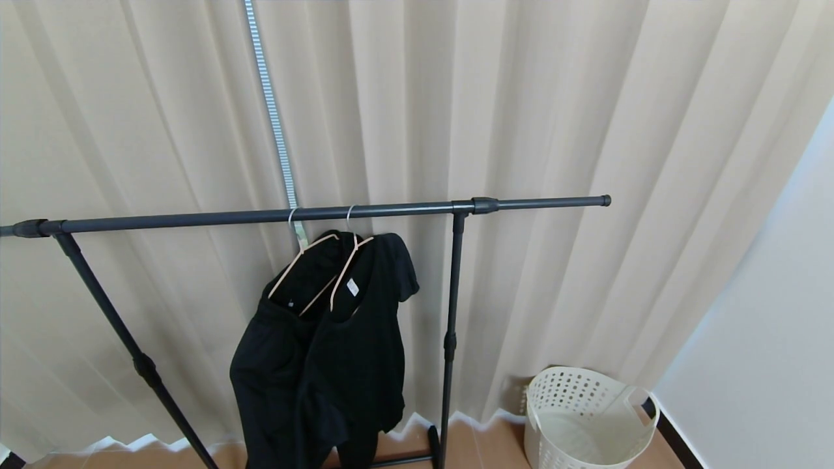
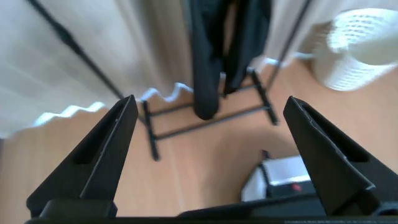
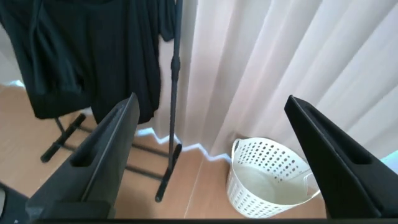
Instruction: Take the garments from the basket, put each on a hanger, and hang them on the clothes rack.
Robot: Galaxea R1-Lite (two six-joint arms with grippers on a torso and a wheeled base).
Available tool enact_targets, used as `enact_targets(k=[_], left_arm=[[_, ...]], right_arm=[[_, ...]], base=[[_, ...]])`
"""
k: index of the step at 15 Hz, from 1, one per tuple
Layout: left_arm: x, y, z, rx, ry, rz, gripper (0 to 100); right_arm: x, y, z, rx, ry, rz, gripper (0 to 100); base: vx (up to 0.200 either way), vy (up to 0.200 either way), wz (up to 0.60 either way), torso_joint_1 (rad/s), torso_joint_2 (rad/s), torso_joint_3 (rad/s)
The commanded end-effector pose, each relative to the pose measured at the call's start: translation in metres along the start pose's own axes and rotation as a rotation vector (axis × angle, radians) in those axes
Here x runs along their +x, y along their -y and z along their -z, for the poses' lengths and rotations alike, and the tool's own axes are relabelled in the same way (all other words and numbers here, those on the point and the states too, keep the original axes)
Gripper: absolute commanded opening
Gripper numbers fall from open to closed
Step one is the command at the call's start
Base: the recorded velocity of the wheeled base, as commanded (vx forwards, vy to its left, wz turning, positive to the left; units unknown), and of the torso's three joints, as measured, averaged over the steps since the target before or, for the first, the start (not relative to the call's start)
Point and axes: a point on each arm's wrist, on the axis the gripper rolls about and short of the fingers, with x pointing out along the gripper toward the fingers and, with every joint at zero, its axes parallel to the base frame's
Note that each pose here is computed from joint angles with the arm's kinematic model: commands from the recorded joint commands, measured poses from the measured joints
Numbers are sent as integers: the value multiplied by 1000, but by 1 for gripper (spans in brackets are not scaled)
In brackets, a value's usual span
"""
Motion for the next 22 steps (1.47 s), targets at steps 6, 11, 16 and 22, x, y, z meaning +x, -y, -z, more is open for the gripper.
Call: enact_targets(k=[6, 11, 16, 22], left_arm=[[-28, 6, 22, 18, 344, -224, 100], [-20, 12, 23, -106, 419, 87, 100], [-17, 10, 26, -120, 408, -1, 100], [-14, 9, 25, -143, 456, -61, 100]], right_arm=[[-11, -5, 2, -21, 118, 234, 100], [-12, -7, 2, -18, 144, 170, 100], [-12, -7, 2, -10, 147, 152, 100], [-12, -7, 2, -10, 147, 149, 100]], base=[[0, 0, 0, 0, 0, 0], [0, 0, 0, 0, 0, 0], [0, 0, 0, 0, 0, 0], [0, 0, 0, 0, 0, 0]])
